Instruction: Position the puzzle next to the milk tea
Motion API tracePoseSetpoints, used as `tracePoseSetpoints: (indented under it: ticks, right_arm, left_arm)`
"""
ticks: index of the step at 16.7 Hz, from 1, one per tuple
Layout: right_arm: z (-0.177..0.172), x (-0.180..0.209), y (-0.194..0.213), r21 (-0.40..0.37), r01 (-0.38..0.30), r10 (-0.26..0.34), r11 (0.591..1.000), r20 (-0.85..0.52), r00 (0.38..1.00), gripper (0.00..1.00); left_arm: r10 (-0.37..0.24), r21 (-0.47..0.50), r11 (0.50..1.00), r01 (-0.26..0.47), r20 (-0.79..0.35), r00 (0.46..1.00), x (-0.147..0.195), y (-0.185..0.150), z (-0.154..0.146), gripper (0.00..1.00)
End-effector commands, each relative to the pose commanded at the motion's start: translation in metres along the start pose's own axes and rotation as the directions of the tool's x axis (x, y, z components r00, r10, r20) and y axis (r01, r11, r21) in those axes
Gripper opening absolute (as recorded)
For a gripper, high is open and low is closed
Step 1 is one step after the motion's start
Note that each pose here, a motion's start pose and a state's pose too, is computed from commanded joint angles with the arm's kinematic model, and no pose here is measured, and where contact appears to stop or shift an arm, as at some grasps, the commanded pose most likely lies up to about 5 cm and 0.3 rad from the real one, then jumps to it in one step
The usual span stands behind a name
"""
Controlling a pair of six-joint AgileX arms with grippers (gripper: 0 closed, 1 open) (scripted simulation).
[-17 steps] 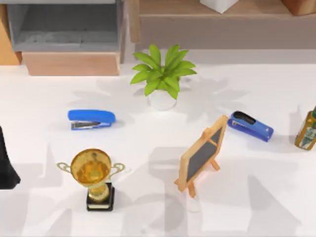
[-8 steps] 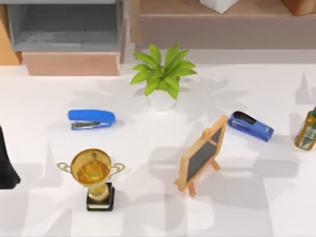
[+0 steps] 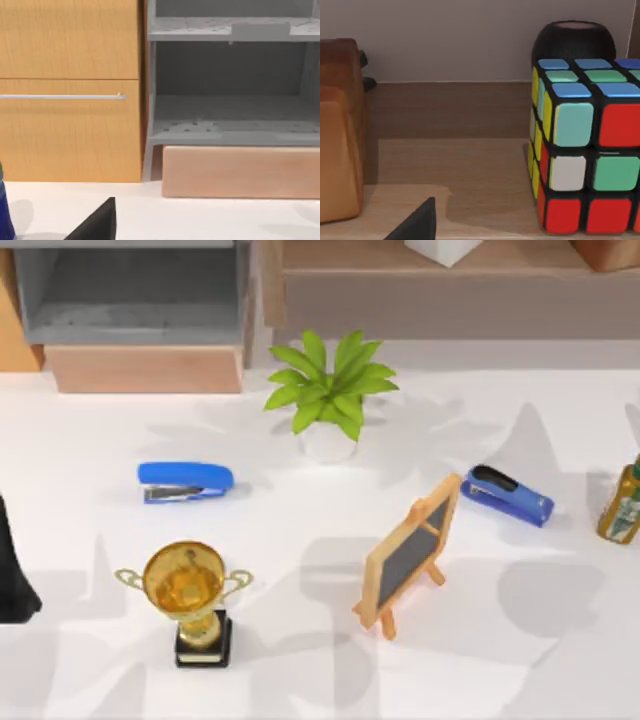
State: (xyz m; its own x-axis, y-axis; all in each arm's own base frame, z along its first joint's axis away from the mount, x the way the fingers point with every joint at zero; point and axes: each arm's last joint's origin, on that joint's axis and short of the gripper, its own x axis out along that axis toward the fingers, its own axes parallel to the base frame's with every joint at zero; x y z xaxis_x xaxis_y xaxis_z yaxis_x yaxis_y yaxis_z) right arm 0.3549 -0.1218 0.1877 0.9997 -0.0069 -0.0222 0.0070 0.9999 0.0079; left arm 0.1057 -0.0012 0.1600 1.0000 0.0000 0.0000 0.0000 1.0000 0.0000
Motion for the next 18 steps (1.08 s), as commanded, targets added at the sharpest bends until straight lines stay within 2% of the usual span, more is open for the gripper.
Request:
tracePoseSetpoints:
  ticks: [6, 13, 18]
  right_arm:
    - [-0.028, 0.024, -0.027, -0.008, 0.003, -0.003, 1.000, 0.022, 1.000, 1.00]
    - [-0.027, 0.027, -0.025, -0.008, 0.002, -0.002, 1.000, 0.021, 1.000, 1.00]
    - [-0.025, 0.060, -0.026, -0.008, 0.003, -0.003, 1.000, 0.023, 1.000, 1.00]
  left_arm:
    - [0.000, 0.000, 1.000, 0.000, 0.000, 1.000, 0.000, 0.000, 0.000, 1.00]
    - [0.000, 0.000, 1.000, 0.000, 0.000, 1.000, 0.000, 0.000, 0.000, 1.00]
    - [0.000, 0.000, 1.000, 0.000, 0.000, 1.000, 0.000, 0.000, 0.000, 1.00]
